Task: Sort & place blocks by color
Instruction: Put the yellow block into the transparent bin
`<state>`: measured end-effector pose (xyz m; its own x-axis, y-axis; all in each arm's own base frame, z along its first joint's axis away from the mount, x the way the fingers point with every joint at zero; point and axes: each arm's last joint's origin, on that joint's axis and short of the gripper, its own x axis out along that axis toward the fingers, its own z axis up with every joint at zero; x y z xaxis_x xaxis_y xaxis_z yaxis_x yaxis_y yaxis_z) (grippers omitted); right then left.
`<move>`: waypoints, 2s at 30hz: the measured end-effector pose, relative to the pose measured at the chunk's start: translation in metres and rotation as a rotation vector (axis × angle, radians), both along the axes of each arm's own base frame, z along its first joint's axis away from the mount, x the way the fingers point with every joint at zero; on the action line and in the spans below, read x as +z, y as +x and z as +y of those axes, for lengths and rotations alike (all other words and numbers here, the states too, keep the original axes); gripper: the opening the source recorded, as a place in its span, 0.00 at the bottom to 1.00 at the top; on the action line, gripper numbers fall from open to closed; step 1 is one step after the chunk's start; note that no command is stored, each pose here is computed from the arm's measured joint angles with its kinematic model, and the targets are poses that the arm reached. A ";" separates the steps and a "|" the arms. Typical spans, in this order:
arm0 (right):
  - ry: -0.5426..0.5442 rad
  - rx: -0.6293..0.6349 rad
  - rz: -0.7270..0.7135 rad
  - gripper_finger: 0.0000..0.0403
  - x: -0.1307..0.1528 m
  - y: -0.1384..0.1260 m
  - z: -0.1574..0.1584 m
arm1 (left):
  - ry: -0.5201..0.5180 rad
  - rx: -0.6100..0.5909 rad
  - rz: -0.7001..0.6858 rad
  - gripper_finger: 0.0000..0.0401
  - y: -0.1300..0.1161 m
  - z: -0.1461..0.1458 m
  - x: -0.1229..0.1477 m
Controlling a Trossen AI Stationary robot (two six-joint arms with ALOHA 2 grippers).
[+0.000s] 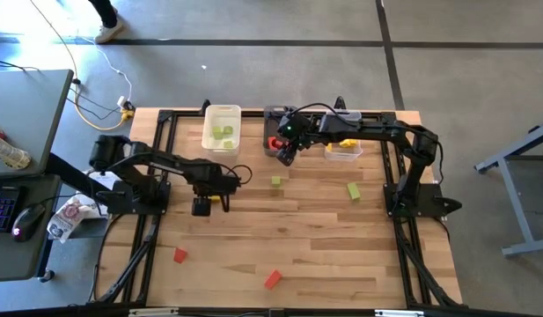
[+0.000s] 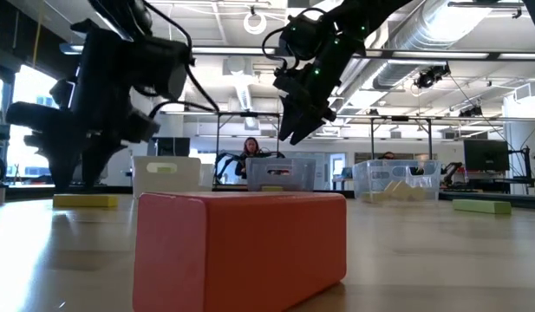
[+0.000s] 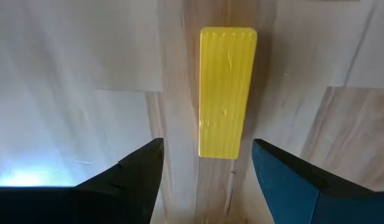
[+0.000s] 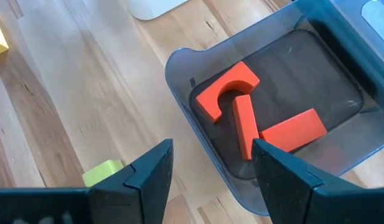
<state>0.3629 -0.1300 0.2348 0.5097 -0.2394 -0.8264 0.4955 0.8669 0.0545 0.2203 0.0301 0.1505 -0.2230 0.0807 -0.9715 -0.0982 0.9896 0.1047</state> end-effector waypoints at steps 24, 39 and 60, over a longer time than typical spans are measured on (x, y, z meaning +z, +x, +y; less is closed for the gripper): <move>0.021 0.027 0.053 0.51 0.013 -0.012 0.016 | -0.030 -0.056 0.017 0.30 0.011 0.000 -0.021; 0.030 0.225 0.079 0.51 0.027 -0.010 0.095 | -0.077 -0.073 -0.019 0.20 0.015 -0.001 -0.018; -0.020 0.550 0.049 0.51 0.030 -0.010 0.190 | -0.350 -0.175 -0.426 0.19 0.069 -0.002 0.018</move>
